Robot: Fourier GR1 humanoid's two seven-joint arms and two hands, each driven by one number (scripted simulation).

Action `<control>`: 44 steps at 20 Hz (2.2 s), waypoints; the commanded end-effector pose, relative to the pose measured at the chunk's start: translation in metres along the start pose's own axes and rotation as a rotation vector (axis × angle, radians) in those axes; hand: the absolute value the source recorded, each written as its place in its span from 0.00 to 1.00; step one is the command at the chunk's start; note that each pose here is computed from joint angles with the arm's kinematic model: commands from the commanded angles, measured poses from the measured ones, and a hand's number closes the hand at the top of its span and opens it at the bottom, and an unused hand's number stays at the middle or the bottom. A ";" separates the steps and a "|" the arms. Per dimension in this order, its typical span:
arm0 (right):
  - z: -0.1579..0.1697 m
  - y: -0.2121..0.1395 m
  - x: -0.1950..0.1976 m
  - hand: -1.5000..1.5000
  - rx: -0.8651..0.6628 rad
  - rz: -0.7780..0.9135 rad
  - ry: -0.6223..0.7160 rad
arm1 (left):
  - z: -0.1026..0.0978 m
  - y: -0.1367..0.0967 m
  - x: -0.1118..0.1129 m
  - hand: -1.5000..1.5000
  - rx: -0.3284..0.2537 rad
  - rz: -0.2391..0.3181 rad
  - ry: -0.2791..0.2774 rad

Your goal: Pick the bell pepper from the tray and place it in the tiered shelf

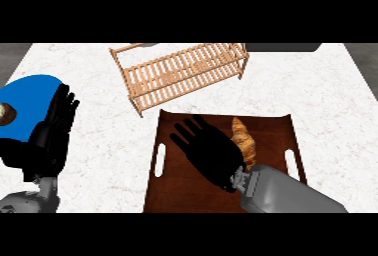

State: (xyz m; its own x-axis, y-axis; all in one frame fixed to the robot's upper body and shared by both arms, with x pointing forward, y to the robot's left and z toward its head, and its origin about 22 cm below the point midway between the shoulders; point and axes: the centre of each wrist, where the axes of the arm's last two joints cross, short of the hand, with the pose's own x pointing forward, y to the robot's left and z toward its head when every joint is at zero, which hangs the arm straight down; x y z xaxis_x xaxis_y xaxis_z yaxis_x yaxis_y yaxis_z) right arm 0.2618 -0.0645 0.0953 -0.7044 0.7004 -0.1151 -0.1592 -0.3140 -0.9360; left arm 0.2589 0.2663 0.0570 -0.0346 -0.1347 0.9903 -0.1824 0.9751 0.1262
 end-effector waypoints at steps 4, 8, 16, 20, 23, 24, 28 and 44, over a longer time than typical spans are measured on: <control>-0.028 0.015 -0.016 0.00 0.021 -0.008 0.012 | 0.003 0.012 -0.001 0.50 -0.010 0.008 -0.004; -0.025 0.047 -0.003 0.00 0.002 -0.031 -0.021 | -0.001 0.003 -0.002 0.50 -0.010 -0.016 0.010; -0.044 0.038 -0.015 0.00 -0.012 -0.022 -0.043 | 0.009 -0.002 -0.010 0.50 0.000 -0.001 0.025; -0.056 0.058 -0.023 0.00 0.034 -0.044 -0.037 | 0.020 0.006 0.009 0.50 0.002 -0.012 -0.005; -0.053 0.061 -0.024 0.00 0.075 -0.017 -0.039 | 0.015 -0.004 -0.011 0.50 -0.011 -0.006 0.009; -0.056 0.067 -0.043 1.00 0.072 -0.028 -0.033 | -0.003 0.002 0.004 0.50 -0.004 -0.006 0.010; -0.063 0.078 -0.021 1.00 0.029 0.096 -0.095 | -0.013 0.005 -0.003 0.50 -0.003 0.025 0.018; -0.025 0.062 0.037 1.00 0.011 -0.517 0.314 | -0.001 -0.003 -0.004 0.50 0.002 0.010 0.008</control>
State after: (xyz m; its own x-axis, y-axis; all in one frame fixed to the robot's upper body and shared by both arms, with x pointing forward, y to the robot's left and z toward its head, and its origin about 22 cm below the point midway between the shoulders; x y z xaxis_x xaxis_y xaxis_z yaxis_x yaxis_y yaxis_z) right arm 0.2672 -0.0541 0.0201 -0.3574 0.9266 0.1168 -0.3649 -0.0234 -0.9307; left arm 0.2546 0.2644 0.0558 -0.0309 -0.1303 0.9910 -0.1761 0.9767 0.1229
